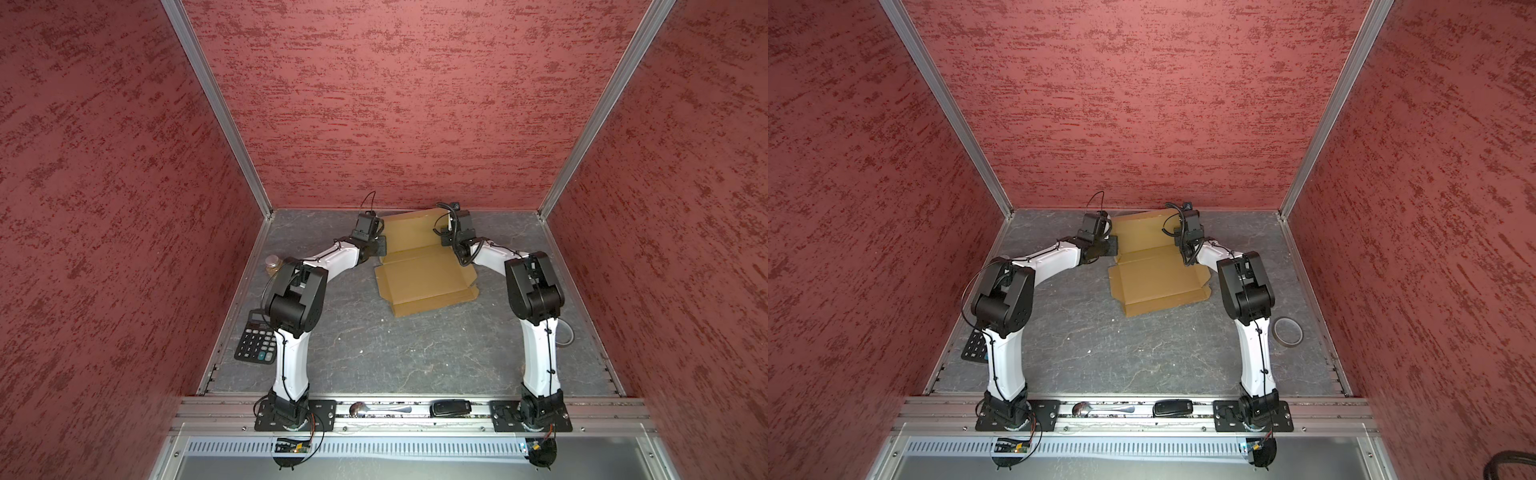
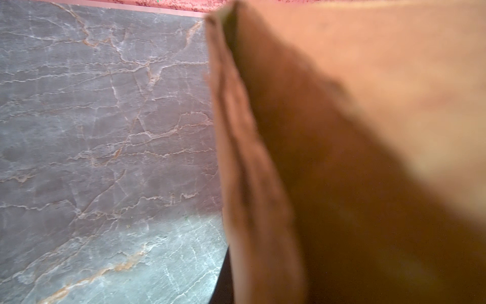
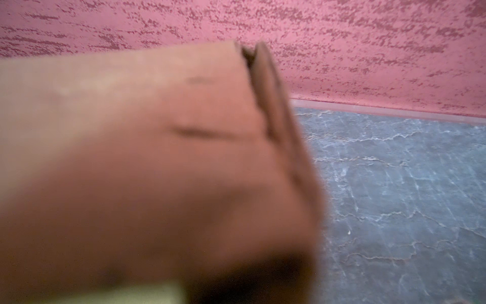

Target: Fold the paper box

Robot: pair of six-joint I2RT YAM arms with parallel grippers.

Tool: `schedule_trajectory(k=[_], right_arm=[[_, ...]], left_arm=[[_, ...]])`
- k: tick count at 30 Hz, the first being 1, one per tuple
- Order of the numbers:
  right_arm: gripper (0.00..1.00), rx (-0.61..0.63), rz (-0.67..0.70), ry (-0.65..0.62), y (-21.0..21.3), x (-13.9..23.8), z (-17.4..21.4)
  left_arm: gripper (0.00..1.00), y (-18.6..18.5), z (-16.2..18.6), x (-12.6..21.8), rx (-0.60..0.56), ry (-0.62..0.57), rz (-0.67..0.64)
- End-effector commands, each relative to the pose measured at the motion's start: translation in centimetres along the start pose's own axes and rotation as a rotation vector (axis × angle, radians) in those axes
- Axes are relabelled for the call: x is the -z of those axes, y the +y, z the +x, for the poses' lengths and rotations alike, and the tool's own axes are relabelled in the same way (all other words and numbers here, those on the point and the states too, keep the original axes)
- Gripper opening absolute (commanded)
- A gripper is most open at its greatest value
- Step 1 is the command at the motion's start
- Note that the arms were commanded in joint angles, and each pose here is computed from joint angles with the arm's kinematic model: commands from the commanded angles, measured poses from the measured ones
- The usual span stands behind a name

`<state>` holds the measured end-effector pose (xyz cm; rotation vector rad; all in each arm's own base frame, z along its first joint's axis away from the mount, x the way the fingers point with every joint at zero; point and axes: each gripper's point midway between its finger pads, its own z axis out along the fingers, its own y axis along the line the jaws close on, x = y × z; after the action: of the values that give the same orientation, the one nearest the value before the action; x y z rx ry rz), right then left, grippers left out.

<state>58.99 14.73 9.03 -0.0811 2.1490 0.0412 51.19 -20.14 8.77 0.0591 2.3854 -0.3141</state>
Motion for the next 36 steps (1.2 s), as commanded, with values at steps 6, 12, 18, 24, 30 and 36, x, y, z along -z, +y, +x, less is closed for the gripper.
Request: schedule_trajectory(k=[6, 12, 18, 24, 30, 36], right_arm=[[0.00, 0.038, -0.090, 0.050, 3.7, 0.7, 0.9], [0.10, 0.030, -0.106, 0.048, 3.9, 0.7, 1.2], [0.16, 0.016, -0.105, 0.036, 3.9, 0.8, 0.9], [0.23, 0.001, -0.093, 0.018, 3.5, 1.4, 0.7], [0.30, -0.012, -0.083, -0.002, 3.1, 2.4, 0.2], [0.30, -0.014, -0.080, -0.006, 2.9, 2.9, 0.2]], left_arm=[[0.07, -0.9, 4.7, -0.9, -0.008, 0.158, 0.055], [0.07, -0.8, 4.8, -1.2, -0.006, 0.157, 0.052], [0.07, -0.6, 4.9, -1.3, -0.002, 0.157, 0.041], [0.07, -0.2, 4.9, -1.3, 0.007, 0.151, 0.027], [0.07, 0.3, 4.8, -1.2, 0.014, 0.139, 0.012], [0.07, 0.6, 4.8, -1.2, 0.023, 0.137, 0.000]])
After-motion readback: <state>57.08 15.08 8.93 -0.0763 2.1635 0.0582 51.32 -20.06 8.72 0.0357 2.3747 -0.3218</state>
